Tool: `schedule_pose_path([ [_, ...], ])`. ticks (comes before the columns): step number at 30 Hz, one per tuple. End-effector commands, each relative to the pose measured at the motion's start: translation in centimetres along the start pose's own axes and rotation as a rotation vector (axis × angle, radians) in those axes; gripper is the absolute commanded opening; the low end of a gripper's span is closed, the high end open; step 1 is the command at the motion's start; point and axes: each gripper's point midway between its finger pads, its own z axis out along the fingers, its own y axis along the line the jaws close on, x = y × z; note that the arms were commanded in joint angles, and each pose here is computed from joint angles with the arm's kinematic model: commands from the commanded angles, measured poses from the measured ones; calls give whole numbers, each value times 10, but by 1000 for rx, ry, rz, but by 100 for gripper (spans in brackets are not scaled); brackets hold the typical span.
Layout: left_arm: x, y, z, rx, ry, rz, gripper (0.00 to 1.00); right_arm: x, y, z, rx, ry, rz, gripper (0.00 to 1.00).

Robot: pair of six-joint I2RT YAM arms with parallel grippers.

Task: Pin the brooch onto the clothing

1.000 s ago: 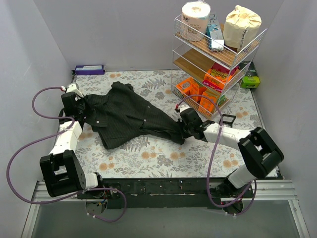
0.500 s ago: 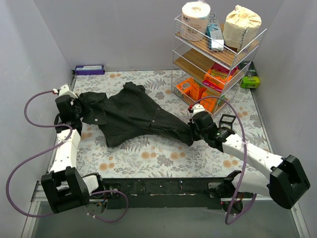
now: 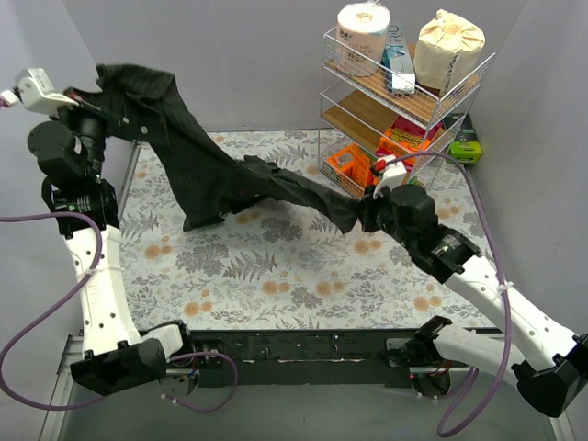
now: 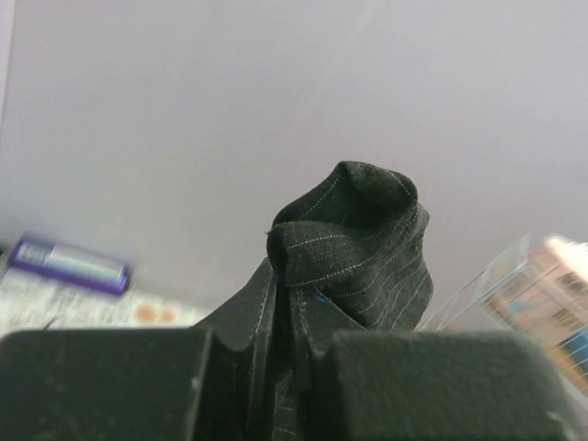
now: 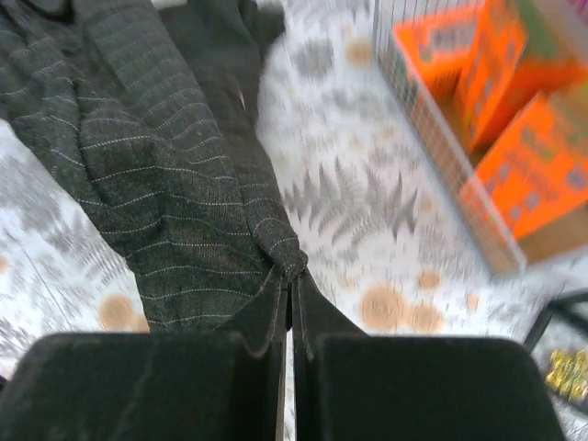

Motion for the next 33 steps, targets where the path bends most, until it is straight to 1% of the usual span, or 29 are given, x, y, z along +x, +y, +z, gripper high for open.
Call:
schedule_pose_path([
  [1, -83, -61, 4, 159, -178, -28, 0, -122, 16, -35, -37, -289, -77, 1],
  [2, -92, -66, 9, 177, -190, -29, 0, -141, 18, -43, -41, -339, -85, 1],
  [3, -115, -89, 3, 236, -228, -16, 0, -173, 22, -60, -51, -416, -88, 1],
  [4, -111, -84, 22, 238, -202, -30, 0, -186, 22, -68, -41, -453, -116, 1],
  [5, -114, -88, 26, 252, -194, -33, 0, -201, 23, -76, -42, -497, -119, 1],
  [6, -133, -108, 19, 307, -222, -18, 0, -223, 25, -93, -45, -555, -117, 1],
  [8, -138, -112, 28, 330, -227, -17, 0, -241, 27, -109, -52, -604, -126, 1],
  [12, -167, -128, 15, 356, -324, 22, 0, -265, 26, -144, -50, -701, -158, 1],
  [13, -184, -139, 4, 366, -372, 36, 0, -271, 27, -152, -56, -722, -162, 1],
  [16, -206, -153, -15, 377, -438, 57, 0, -277, 30, -170, -84, -758, -172, 1],
  [19, -241, -173, -50, 394, -565, 80, 0, -285, 39, -190, -144, -812, -172, 1],
  [20, -256, -180, -65, 395, -626, 85, 0, -290, 41, -199, -159, -833, -171, 1],
  [21, -264, -186, -78, 397, -660, 92, 0, -291, 44, -203, -178, -840, -164, 1],
  [23, -286, -201, -108, 427, -767, 108, 0, -296, 52, -215, -231, -856, -167, 1],
  [25, -298, -211, -132, 440, -831, 134, 0, -295, 62, -220, -291, -856, -180, 1],
  [27, -312, -218, -155, 440, -912, 157, 0, -292, 74, -226, -372, -849, -155, 1],
  [30, -329, -232, -195, 462, -1027, 187, 0, -290, 83, -237, -440, -860, -137, 1],
  [33, -339, -243, -227, 482, -1121, 231, 0, -288, 94, -252, -532, -881, -112, 1],
])
